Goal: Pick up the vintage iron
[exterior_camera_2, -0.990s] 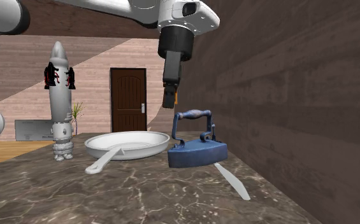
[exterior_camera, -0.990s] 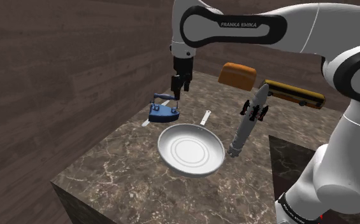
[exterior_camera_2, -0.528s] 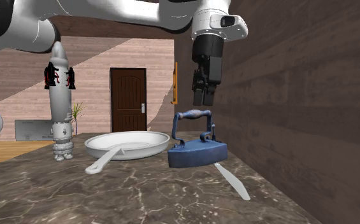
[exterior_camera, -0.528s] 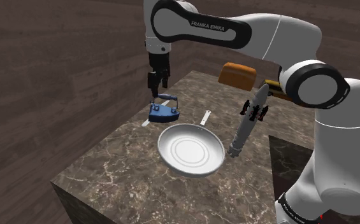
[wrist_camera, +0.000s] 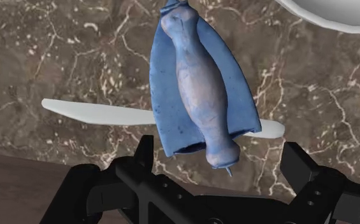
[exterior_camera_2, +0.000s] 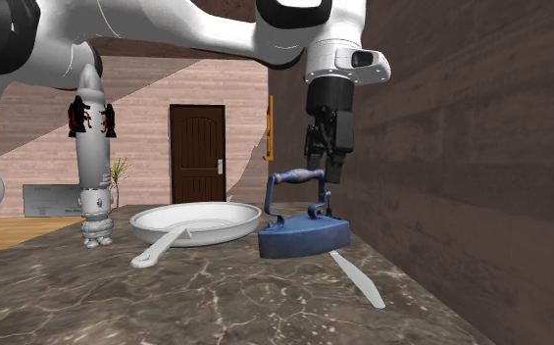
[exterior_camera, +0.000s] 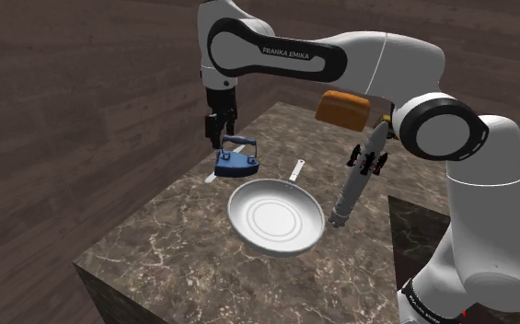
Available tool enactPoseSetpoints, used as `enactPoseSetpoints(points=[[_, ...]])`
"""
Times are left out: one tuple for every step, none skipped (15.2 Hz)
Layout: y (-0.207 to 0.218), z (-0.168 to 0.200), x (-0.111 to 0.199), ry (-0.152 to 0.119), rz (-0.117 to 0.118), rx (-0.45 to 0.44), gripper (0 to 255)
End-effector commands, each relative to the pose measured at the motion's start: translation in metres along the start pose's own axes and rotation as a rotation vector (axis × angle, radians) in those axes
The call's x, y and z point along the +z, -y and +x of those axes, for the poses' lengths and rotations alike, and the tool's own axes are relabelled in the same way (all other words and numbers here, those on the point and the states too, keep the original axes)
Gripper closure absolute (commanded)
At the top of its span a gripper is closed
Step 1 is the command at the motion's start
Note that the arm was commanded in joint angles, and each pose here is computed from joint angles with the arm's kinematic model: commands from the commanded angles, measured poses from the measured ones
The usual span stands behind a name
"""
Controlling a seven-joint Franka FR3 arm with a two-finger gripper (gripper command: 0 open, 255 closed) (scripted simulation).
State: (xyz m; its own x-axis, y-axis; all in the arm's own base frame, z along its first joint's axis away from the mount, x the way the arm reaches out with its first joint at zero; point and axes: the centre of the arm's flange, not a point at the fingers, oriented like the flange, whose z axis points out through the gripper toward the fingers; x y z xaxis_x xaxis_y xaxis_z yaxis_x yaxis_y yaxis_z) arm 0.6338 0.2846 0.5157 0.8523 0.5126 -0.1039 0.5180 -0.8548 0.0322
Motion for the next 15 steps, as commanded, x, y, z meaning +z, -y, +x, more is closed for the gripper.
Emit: enactPoseSetpoints(points=[[0.001,0.000,0.008,0.000,0.000,0.000,0],[0.001,0.000,0.008,0.000,0.000,0.000,0],[0.001,0.000,0.008,0.000,0.000,0.000,255],[0.001,-0.001,0.008,0.000,0.000,0.000,255],[0.001,-0.001,0.008,0.000,0.000,0.000,255],[0.001,-0.001,0.008,0.000,0.000,0.000,255],[0.001,-0.001,0.008,0.000,0.000,0.000,255],[0.001,-0.001,0.008,0.000,0.000,0.000,255],[0.001,-0.001,0.008,0.000,0.000,0.000,255],[0.001,-0.001,0.008,0.000,0.000,0.000,255],[0.001,-0.001,0.008,0.000,0.000,0.000,255],[0.001,0.000,0.008,0.000,0.000,0.000,255],[0.001,-0.001,0.003,0.000,0.000,0.000,255],[0.001,-0.001,-0.002,0.000,0.000,0.000,255],[0.001,-0.002,-0.008,0.000,0.000,0.000,255]])
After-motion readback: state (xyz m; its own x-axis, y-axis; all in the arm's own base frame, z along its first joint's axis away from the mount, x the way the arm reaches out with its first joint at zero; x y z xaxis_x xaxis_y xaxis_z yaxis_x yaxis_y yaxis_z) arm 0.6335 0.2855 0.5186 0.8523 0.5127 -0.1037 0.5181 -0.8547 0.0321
